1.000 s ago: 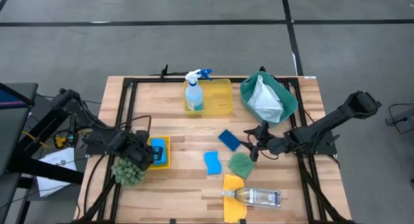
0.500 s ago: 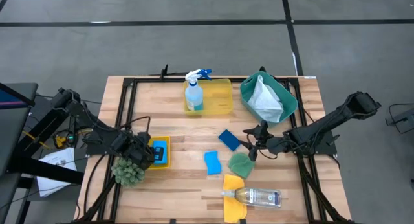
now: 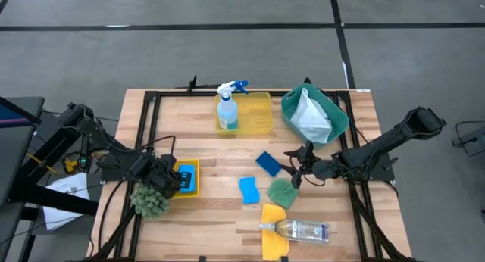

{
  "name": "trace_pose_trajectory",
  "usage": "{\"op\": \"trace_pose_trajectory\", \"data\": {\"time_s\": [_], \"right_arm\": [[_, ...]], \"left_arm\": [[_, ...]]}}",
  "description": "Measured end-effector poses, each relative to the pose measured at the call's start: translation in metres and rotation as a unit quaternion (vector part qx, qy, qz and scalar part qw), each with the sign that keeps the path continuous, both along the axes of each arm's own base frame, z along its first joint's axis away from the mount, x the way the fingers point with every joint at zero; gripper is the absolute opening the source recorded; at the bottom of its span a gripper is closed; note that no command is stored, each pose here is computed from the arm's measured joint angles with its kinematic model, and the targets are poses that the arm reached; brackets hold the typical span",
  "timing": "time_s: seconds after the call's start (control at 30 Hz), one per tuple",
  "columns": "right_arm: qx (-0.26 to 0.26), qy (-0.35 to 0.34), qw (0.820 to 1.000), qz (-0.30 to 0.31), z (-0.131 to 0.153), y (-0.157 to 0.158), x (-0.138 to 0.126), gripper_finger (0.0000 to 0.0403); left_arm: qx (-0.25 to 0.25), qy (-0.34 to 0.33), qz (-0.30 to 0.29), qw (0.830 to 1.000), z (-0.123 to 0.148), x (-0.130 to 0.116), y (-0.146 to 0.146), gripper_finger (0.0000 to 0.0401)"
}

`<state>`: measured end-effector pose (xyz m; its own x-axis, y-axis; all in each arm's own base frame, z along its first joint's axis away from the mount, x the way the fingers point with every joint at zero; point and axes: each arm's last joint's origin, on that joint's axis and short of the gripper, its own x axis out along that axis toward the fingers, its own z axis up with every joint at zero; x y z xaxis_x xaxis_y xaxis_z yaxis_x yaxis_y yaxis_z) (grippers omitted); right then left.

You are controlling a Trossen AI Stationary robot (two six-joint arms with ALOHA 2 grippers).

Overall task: Pick & Place Kitchen Items
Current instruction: Put the blue sponge into the bottom yellow bin

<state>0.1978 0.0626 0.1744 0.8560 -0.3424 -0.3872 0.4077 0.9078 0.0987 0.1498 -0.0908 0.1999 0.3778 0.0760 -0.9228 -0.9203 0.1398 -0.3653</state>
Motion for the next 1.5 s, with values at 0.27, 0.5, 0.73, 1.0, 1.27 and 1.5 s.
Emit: {"op": "trace_pose_trajectory", "data": {"time_s": [0.27,0.5,0.73,1.0,1.27,1.5], "right_arm": [[0.000,0.000,1.000,0.000,0.000,0.000,0.000,0.0250],[0.000,0.000,1.000,0.000,0.000,0.000,0.000,0.0250],[0.000,0.000,1.000,0.000,0.000,0.000,0.000,0.0250],[0.000,0.000,1.000,0.000,0.000,0.000,0.000,0.0250],[0.000,0.000,1.000,0.000,0.000,0.000,0.000,0.0250],[0.000,0.000,1.000,0.000,0.000,0.000,0.000,0.0250]], "left_arm": [[0.005,0.010,-0.001,1.000,-0.001,-0.002,0.001,0.0029],[0.014,0.011,-0.011,1.000,-0.001,-0.002,0.001,0.0095],[0.034,-0.009,-0.028,0.999,0.000,0.001,0.001,0.0154],[0.053,-0.065,-0.052,0.995,0.011,0.000,0.004,0.0181],[0.080,-0.119,-0.105,0.984,0.027,-0.006,0.010,0.0182],[0.141,-0.199,-0.173,0.954,0.043,-0.003,0.011,0.0182]]}}
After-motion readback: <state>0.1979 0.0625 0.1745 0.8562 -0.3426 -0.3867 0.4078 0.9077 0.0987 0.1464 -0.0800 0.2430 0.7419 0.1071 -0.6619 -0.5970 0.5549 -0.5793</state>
